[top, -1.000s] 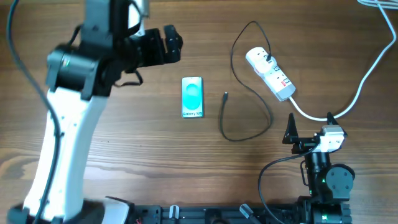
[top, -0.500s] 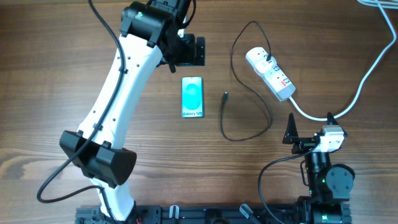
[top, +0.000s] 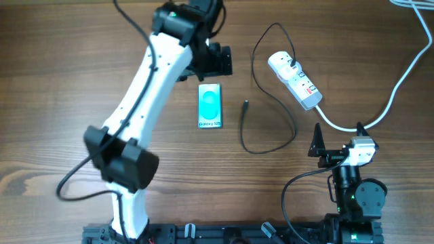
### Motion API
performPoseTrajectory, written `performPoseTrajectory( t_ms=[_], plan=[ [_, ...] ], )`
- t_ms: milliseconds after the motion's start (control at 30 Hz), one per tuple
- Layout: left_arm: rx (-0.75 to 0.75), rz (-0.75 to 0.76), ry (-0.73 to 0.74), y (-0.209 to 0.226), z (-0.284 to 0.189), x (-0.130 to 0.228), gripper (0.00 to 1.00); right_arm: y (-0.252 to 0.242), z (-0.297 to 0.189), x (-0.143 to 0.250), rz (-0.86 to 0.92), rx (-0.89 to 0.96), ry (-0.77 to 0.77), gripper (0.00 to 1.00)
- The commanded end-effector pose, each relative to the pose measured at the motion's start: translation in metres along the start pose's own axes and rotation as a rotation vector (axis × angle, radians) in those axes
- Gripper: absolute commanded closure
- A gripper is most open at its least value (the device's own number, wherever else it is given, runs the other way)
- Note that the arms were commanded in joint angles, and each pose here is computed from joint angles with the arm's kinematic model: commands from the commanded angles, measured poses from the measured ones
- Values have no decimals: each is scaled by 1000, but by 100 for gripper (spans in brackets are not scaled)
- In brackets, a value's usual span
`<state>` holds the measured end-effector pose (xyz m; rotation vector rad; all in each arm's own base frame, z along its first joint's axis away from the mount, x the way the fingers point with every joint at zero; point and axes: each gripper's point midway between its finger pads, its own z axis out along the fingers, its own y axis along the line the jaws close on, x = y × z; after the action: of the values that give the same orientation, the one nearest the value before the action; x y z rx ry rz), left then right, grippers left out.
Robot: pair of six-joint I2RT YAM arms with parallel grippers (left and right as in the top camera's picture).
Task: Plug charger to phone and switch on socket
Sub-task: 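Raise the left arm and move the left gripper over the phone, then lower the open left gripper onto the phone's top edge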
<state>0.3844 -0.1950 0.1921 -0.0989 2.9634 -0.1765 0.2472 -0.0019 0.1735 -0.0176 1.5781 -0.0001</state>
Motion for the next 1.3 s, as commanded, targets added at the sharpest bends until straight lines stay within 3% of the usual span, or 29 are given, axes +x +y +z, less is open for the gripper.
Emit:
performPoseTrajectory(
  t_ms=[0, 467, 733, 933, 1267],
  plan=[
    [-111, -39, 38, 3, 33, 2, 0, -1, 0, -1, 12, 7, -6, 0],
    [-212, 61, 152, 5, 90, 15, 0, -1, 0, -1, 12, 7, -6, 1],
    [-237, 20, 191, 27, 101, 16, 0, -1, 0, -1, 12, 7, -6, 0],
    [-145, -7, 224, 18, 119, 20, 0, -1, 0, -1, 12, 7, -6, 0],
    [-128, 0, 194, 12, 126, 15, 0, -1, 0, -1, 11, 7, -6, 0]
  ],
)
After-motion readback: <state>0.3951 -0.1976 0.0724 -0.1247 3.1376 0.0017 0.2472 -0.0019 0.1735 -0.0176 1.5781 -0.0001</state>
